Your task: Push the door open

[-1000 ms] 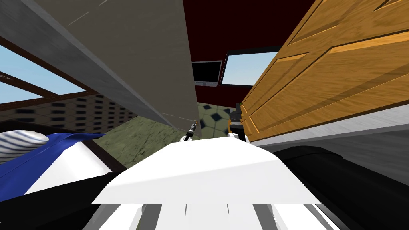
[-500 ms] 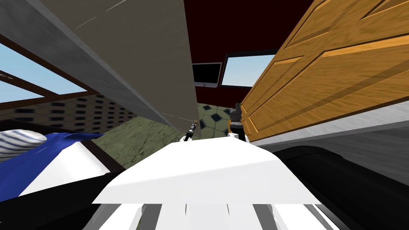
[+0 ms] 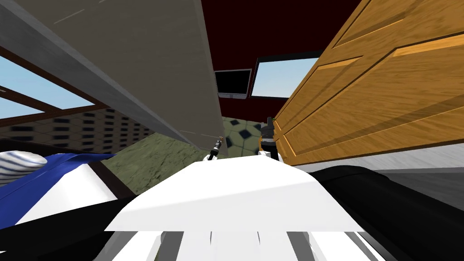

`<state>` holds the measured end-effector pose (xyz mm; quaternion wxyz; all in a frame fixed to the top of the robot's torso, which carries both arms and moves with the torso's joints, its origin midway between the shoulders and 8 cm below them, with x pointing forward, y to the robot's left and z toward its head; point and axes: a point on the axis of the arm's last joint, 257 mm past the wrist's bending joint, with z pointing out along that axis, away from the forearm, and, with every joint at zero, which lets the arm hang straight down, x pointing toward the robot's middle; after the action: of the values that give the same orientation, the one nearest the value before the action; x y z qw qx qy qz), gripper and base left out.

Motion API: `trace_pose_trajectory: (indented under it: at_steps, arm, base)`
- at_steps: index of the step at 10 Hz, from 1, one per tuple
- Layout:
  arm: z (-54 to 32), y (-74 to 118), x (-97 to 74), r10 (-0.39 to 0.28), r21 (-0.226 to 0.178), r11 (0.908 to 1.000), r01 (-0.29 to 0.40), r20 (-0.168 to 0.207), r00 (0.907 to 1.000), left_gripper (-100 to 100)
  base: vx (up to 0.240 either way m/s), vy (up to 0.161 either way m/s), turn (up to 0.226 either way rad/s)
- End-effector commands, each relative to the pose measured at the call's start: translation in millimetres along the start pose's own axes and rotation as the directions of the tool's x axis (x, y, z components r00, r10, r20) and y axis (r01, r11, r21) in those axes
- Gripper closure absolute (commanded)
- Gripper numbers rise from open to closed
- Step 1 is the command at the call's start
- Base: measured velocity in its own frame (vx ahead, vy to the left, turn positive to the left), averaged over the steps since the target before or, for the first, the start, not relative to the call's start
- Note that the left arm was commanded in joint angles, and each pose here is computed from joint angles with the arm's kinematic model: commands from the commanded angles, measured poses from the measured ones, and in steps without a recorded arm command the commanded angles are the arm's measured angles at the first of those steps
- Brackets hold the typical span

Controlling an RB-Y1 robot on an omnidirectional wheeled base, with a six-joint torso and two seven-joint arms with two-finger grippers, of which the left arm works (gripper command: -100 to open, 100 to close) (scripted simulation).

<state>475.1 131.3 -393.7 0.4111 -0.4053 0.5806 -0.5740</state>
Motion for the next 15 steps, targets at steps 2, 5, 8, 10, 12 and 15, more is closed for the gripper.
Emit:
trace_pose_trajectory:
  at_steps: [2, 5, 8, 10, 12, 15]
  arm:
    - [-0.4, 0.1, -16.3, 0.010, 0.001, 1.0000, -0.010, 0.025, 0.9996, 100]
    - [-2.7, -0.2, -33.7, 0.016, 0.000, 0.9999, -0.016, 0.063, 0.9979, 100]
    - [-5.5, 4.0, -36.2, 0.013, -0.010, 0.9999, -0.013, 0.072, 0.9973, -100]
    - [-4.2, 2.9, -35.0, 0.011, -0.008, 0.9999, -0.010, 0.069, 0.9976, -100]
    - [-1.3, 0.7, -31.1, 0.002, -0.004, 1.0000, -0.002, 0.061, 0.9981, -100]
    - [2.6, -1.9, -24.0, -0.011, 0.003, 0.9999, 0.011, 0.052, 0.9986, -100]
  base:
    - [0.099, -0.069, 0.024]
    - [0.109, -0.055, 0.044]
    - [0.081, -0.074, 0.052]
    - [-0.203, 0.031, 0.010]
    - [-0.225, 0.038, 0.032]
    - [-0.230, -0.005, 0.024]
